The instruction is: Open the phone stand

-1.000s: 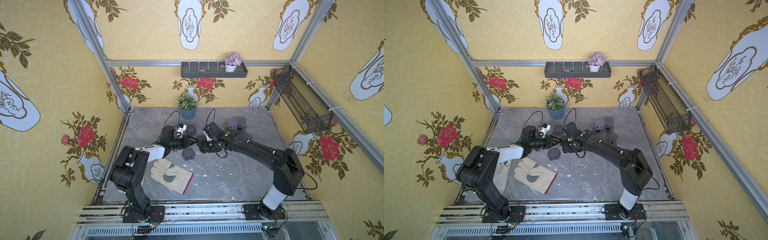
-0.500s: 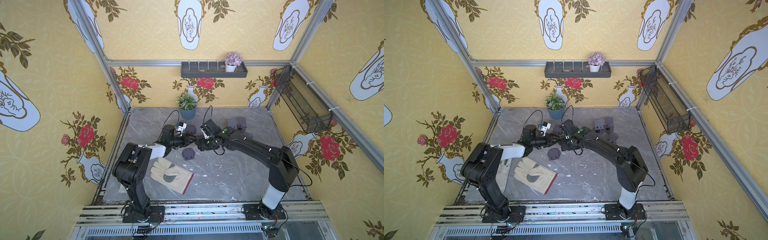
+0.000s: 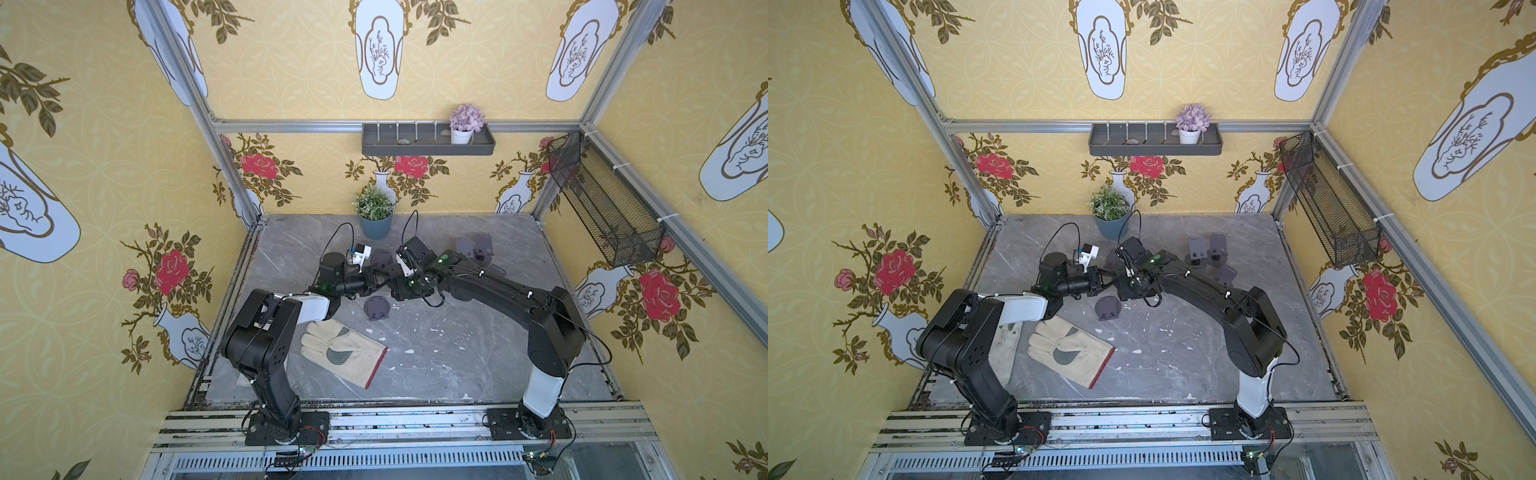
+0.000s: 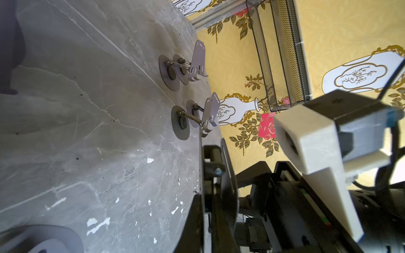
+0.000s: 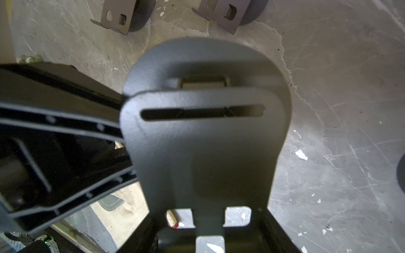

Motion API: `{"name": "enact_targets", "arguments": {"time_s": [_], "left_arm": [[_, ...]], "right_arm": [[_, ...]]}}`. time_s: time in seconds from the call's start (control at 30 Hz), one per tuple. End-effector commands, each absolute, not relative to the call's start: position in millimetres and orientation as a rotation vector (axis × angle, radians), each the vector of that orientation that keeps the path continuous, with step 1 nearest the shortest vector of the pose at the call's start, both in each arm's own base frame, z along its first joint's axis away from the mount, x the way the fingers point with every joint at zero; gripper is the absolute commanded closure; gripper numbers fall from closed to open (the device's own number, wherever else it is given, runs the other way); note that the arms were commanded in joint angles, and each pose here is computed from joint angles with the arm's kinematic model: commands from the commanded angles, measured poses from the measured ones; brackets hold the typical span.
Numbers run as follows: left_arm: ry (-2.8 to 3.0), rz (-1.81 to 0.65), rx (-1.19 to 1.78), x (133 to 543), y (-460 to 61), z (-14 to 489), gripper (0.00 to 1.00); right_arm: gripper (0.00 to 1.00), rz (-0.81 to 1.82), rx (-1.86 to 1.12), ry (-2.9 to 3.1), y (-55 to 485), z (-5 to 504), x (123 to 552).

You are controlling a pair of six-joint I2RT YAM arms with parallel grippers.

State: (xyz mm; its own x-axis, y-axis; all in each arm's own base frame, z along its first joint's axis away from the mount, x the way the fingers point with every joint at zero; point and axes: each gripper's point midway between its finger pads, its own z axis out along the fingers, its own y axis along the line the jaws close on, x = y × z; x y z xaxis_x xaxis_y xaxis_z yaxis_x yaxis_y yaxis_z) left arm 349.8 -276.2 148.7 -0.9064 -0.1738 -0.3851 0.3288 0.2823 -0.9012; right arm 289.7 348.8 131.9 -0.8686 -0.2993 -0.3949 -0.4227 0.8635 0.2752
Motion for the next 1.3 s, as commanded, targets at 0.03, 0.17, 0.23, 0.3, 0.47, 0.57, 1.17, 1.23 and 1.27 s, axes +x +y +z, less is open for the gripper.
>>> {"name": "enact_targets", "arguments": {"time_s": [0.03,0.17,0.23,0.3,0.47,0.57,1.17,1.23,1.27], "left_arm": [[2.223,-1.487,0.277,341,-270,138,1.0],[2.299,-1.215,0.283,350,-250,123,1.0],[2.315,-1.12,0.284,352,-242,118,1.0],[2.332,-1.037,0.274,355,-234,112,1.0],[2.365,-0.89,0.253,356,-217,96,1.0],[2.379,-0.86,0.247,355,-213,88,1.0],[2.299,-0.94,0.356,351,-225,111,1.0],[2.293,-0.961,0.4,345,-228,111,1.0],[2.287,-0.975,0.425,342,-230,111,1.0]], "right_arm": [[0.46,0.581,-0.527,2.587,358,154,304],[0.45,0.593,-0.522,2.608,349,159,301],[0.45,0.588,-0.529,2.619,346,161,298],[0.45,0.587,-0.539,2.627,343,165,295],[0.45,0.584,-0.548,2.616,336,182,292],[0.45,0.577,-0.553,2.611,333,191,291],[0.02,0.723,-0.605,2.539,347,208,300],[0.02,0.736,-0.613,2.539,347,208,304],[0.02,0.744,-0.616,2.543,347,206,306]]}}
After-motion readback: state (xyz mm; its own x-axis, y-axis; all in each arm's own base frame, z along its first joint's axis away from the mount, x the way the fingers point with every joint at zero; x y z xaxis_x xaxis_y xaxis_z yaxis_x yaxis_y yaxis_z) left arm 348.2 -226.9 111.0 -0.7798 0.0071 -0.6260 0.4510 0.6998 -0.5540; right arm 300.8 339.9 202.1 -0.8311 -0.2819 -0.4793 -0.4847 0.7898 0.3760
